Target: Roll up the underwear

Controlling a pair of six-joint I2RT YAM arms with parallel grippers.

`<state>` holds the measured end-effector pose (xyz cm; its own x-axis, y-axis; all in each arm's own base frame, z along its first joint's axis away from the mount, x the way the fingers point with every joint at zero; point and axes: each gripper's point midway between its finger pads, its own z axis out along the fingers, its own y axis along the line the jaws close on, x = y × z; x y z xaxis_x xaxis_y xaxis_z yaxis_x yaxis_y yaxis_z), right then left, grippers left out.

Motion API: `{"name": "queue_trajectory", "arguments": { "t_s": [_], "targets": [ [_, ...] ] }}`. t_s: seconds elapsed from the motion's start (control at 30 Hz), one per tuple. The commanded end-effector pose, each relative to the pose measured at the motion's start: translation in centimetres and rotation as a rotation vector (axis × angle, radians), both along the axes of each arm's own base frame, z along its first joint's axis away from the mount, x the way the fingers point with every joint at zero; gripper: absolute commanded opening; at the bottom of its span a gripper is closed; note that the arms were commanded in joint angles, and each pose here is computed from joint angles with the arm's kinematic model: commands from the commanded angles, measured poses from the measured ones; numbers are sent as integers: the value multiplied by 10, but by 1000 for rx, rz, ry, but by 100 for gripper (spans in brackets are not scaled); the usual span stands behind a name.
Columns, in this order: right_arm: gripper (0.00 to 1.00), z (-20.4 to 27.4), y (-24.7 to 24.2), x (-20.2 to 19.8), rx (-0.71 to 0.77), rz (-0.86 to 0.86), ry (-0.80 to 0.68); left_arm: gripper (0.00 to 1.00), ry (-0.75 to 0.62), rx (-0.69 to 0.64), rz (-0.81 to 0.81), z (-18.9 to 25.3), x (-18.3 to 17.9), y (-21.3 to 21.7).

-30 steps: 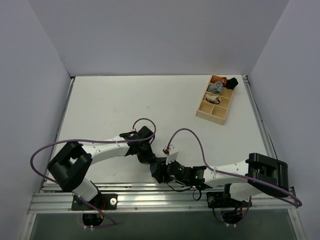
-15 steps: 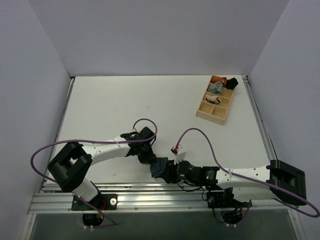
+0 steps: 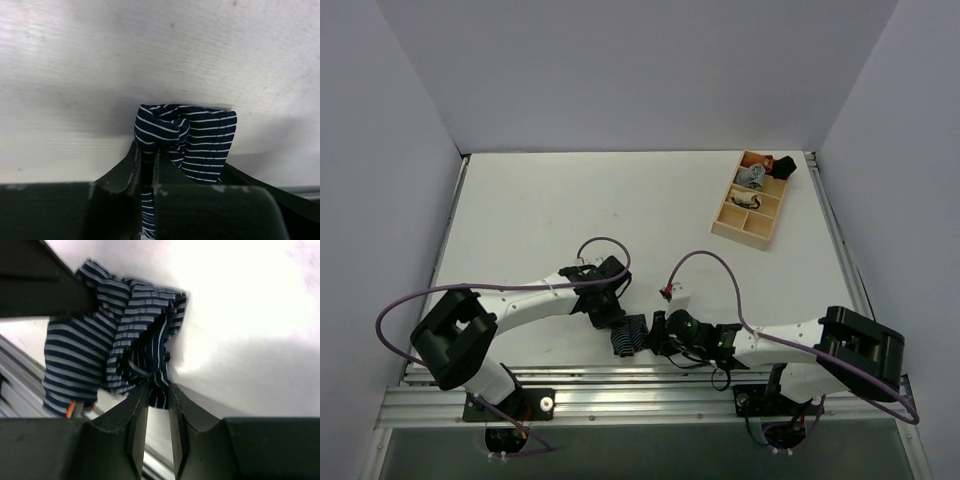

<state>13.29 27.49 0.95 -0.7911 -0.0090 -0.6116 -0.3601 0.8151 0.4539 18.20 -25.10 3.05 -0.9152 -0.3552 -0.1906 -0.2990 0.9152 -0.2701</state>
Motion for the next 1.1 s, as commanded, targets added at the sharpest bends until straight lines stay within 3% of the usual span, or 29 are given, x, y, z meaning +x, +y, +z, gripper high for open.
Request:
{"name": "queue_trajectory", "arguments": {
  "t_s": [0.0,0.17,0.43,0.57,0.77,1.07],
  "targets": [
    [20,-29,-8,7,-161,21,1,2,-10,188,47,-4,-6,42],
    [20,-35,11,24,-204,62,-16,2,-15,247,73,0,-7,52],
    [22,-29,3,51,-193,26,-14,2,5,299,125,-2,-5,56],
    [37,15,11,42,-109,7,-80,2,32,346,133,-5,-5,56],
    [48,88,34,33,-35,-52,-256,2,46,355,129,-4,-3,51],
    [56,86,66,18,-112,-3,-324,2,80,359,143,-8,-9,50]
  ]
}}
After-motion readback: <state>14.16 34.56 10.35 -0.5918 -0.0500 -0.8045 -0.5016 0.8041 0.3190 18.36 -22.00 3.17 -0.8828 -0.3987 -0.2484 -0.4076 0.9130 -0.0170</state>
